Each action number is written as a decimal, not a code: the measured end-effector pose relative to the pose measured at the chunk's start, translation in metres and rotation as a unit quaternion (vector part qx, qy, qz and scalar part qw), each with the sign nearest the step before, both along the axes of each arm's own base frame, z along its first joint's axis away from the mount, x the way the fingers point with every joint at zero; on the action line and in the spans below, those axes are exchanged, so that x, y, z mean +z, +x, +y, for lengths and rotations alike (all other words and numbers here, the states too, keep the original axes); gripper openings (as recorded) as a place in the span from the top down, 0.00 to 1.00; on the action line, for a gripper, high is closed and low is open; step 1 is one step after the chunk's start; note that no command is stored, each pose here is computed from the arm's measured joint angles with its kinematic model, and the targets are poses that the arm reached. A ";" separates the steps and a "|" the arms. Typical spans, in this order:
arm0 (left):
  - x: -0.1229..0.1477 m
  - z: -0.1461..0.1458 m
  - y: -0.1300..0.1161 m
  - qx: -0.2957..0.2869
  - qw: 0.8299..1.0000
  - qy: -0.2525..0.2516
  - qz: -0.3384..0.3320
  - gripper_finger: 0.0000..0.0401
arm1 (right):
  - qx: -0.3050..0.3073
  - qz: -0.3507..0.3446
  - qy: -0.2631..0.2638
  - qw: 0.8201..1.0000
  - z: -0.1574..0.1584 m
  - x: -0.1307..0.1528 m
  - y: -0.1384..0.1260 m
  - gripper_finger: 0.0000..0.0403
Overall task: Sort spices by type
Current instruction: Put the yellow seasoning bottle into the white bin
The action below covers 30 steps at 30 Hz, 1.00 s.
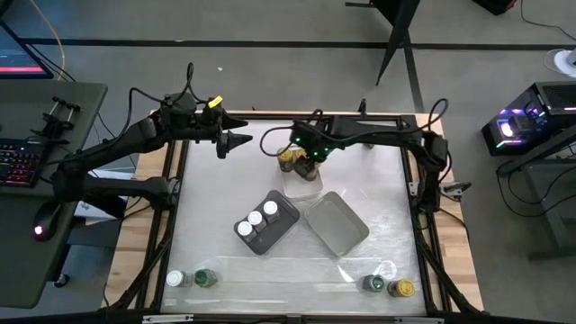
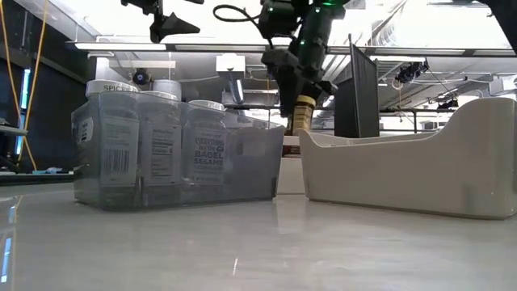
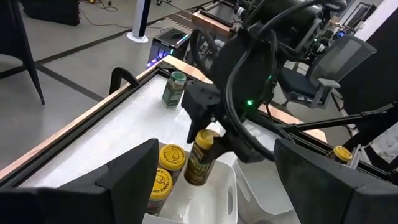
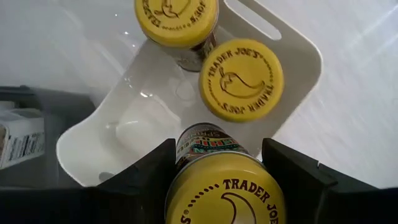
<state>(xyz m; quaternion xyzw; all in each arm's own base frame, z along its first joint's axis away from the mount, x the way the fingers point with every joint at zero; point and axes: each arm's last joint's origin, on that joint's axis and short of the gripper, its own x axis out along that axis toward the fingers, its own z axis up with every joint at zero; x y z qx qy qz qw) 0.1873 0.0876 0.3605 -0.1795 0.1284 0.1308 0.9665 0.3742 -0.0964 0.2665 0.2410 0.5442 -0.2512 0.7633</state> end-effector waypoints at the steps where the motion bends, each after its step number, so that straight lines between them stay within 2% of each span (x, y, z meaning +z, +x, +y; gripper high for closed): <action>1: 0.000 0.000 0.000 0.000 1.000 0.000 0.000 0.24 | -0.001 0.000 0.000 1.000 0.000 -0.002 0.001 0.47; 10: 0.000 0.000 0.000 0.001 1.000 0.000 0.000 0.24 | -0.029 -0.003 -0.046 0.999 -0.005 -0.009 0.008 0.47; 19: 0.000 0.000 0.000 0.001 1.000 0.000 0.000 0.24 | -0.028 -0.001 -0.017 0.999 0.001 -0.009 0.008 0.47; 30: 0.000 0.000 0.000 0.001 1.000 0.000 0.000 0.24 | -0.022 -0.002 -0.011 1.000 0.016 -0.010 0.011 0.47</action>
